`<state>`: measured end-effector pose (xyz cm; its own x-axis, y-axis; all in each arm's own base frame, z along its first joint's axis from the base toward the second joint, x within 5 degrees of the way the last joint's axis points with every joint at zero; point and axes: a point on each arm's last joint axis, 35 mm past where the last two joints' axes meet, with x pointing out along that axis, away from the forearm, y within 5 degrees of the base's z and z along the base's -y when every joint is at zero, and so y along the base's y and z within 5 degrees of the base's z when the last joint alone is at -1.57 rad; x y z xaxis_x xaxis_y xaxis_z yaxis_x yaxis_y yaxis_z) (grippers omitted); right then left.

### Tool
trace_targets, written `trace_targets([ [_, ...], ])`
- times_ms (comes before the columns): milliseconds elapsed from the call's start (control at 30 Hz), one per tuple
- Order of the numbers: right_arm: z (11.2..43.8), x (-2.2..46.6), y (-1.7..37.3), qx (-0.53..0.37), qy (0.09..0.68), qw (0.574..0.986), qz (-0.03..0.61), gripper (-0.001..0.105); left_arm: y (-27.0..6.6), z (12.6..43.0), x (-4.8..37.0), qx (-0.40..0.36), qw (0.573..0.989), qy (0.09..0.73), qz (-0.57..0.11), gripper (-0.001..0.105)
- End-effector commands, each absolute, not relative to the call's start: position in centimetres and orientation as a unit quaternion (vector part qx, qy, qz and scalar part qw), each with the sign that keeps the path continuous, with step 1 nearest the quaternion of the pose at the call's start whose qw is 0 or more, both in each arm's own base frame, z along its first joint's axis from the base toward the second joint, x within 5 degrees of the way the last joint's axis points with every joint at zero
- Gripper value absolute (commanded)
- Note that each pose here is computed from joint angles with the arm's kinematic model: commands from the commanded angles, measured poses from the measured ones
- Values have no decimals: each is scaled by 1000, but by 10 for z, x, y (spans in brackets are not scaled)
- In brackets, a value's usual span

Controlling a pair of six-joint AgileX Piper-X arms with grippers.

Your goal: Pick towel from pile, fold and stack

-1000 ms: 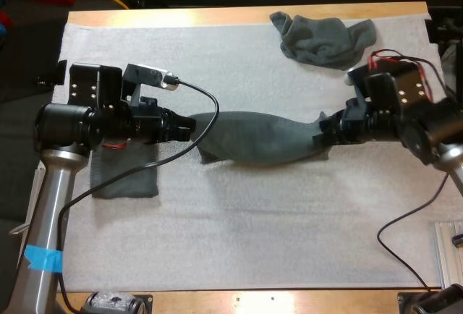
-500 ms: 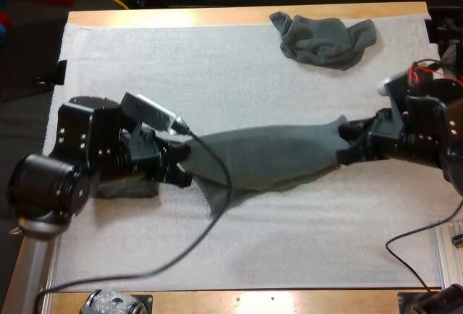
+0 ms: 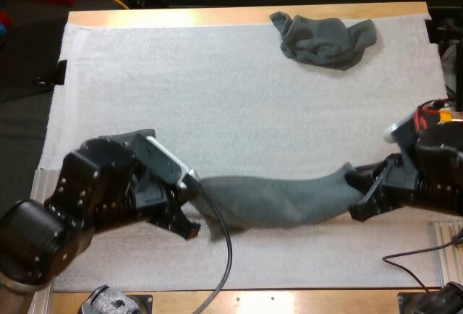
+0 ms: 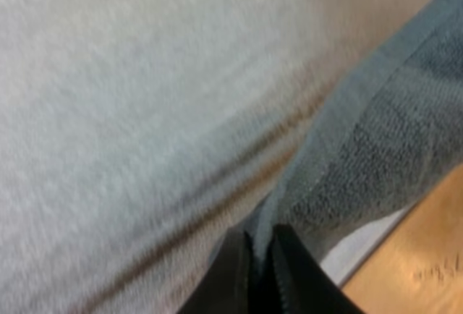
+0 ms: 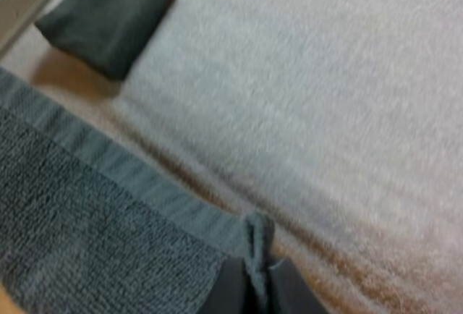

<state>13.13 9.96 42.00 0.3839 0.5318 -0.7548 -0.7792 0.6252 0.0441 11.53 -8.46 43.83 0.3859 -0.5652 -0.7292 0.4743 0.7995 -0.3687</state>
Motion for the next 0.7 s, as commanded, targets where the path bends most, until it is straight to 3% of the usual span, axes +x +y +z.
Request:
trace_targets([
  [0, 420, 124, 98, -167, 390, 814, 398, 1, -84, 440, 110, -49, 834, 458, -303, 0],
  [367, 403, 87, 123, -220, 437, 772, 407, 1, -91, 436, 84, -4, 829, 470, -302, 0],
  [533, 369, 88, 137, -252, 433, 776, 383, 1, -100, 404, 97, 38, 833, 494, -248, 0],
  [667, 345, 95, 147, -250, 414, 791, 374, 1, -109, 385, 106, 42, 838, 483, -250, 0],
])
